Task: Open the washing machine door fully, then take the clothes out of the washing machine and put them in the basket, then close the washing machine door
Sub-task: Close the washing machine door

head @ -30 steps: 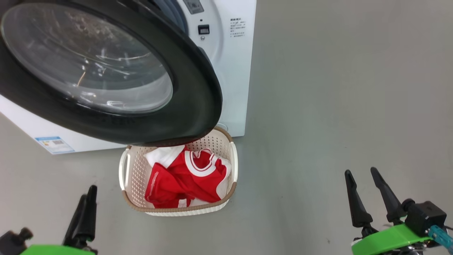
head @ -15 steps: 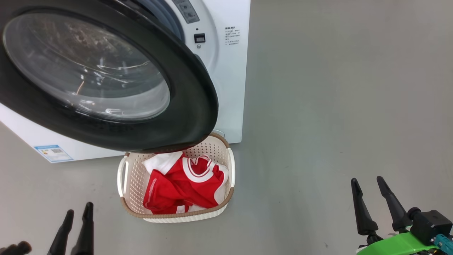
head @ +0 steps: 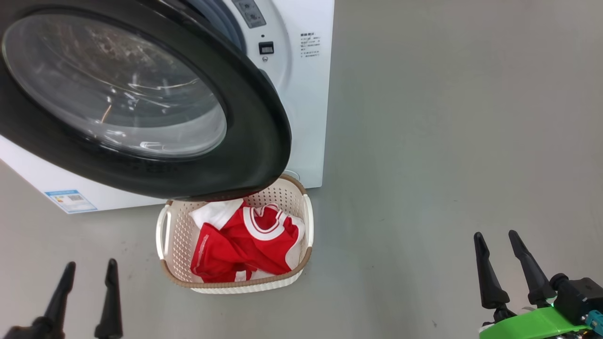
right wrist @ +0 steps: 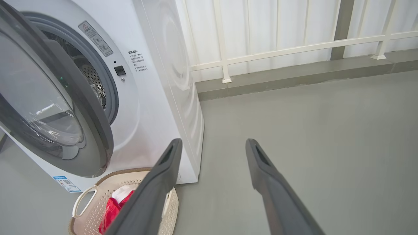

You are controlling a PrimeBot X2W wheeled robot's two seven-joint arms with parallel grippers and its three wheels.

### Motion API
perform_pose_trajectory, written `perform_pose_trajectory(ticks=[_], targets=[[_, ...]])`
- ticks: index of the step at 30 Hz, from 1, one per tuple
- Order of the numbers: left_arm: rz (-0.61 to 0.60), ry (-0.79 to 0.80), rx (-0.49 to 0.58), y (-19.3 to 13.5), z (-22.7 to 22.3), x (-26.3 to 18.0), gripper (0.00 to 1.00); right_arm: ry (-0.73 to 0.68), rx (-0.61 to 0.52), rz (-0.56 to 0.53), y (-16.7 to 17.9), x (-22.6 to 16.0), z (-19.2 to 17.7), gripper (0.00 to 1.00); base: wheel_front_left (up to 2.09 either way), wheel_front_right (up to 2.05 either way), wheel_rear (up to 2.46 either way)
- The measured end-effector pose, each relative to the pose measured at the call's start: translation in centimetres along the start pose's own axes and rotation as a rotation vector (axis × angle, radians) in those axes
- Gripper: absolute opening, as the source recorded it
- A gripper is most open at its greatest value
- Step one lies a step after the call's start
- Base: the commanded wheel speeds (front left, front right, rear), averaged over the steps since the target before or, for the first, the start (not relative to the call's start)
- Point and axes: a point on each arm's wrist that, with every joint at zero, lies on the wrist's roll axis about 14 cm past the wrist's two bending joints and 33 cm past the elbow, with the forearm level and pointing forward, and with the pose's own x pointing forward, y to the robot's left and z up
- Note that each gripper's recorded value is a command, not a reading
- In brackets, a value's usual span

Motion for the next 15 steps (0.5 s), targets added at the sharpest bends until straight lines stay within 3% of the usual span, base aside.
perform_pose_trajectory(ticks=[15], targets=[[0.006,0.029,0.029,-0.52,-1.04,-0.77,1.00,0.006,0.000,0.002,0.04,0.27,-0.21,1.00,0.00,0.00,0.00]])
